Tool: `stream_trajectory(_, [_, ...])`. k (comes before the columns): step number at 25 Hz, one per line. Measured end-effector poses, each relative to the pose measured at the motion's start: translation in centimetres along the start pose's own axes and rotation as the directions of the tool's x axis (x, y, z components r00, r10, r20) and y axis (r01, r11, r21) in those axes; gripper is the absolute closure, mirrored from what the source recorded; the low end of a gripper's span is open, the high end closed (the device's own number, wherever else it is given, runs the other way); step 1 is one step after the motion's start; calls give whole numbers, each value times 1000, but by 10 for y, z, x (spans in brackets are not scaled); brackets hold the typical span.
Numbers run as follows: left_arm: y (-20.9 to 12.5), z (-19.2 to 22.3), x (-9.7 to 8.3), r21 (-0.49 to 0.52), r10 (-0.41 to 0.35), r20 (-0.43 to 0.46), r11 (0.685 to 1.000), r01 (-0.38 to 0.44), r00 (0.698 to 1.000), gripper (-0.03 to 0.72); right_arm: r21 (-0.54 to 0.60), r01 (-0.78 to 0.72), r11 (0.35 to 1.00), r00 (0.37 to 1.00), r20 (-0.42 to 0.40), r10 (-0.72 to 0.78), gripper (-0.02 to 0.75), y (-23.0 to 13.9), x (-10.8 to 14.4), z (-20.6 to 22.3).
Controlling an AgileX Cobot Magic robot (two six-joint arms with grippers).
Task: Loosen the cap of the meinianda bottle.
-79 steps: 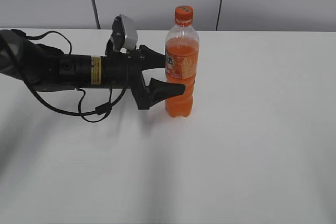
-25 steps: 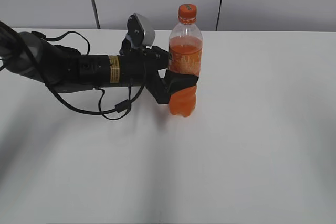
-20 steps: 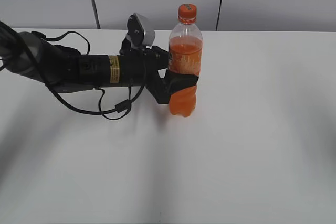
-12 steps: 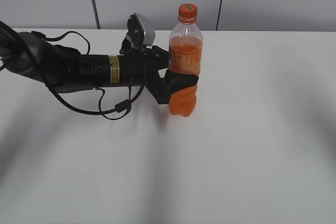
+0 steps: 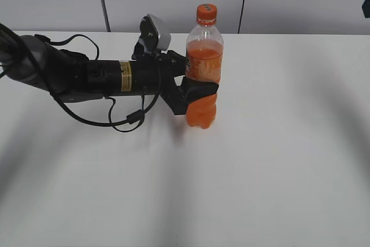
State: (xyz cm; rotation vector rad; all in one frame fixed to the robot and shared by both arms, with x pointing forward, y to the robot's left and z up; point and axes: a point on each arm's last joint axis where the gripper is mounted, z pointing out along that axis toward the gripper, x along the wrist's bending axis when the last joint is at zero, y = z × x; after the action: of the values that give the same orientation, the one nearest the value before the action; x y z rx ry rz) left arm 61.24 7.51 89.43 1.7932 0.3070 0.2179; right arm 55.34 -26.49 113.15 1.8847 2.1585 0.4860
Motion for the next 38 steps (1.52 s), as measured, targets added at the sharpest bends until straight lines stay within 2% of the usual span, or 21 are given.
stream_trajectory(5, [0,0,0,0,0,0,1000,0,1000,249,-26,-10,1000,999,-36,9,342,27,3,8])
stream_trajectory(9, [0,0,0,0,0,0,1000,0,1000,249,-42,19,999,998,-66,-21,342,41,17,13])
stream_trajectory(14, [0,0,0,0,0,0,1000,0,1000,249,-69,100,993,988,-113,-107,342,56,56,16])
stream_trajectory(24, [0,0,0,0,0,0,1000,0,1000,249,-115,251,961,940,-208,-270,342,66,151,24])
stream_trajectory(29, [0,0,0,0,0,0,1000,0,1000,249,-124,313,942,916,-223,-334,342,67,183,35])
stream_trajectory(32, [0,0,0,0,0,0,1000,0,1000,249,-106,327,939,913,-222,-343,342,67,189,46])
stream_trajectory(38, [0,0,0,0,0,0,1000,0,1000,249,-94,331,939,923,-172,-343,342,69,186,53])
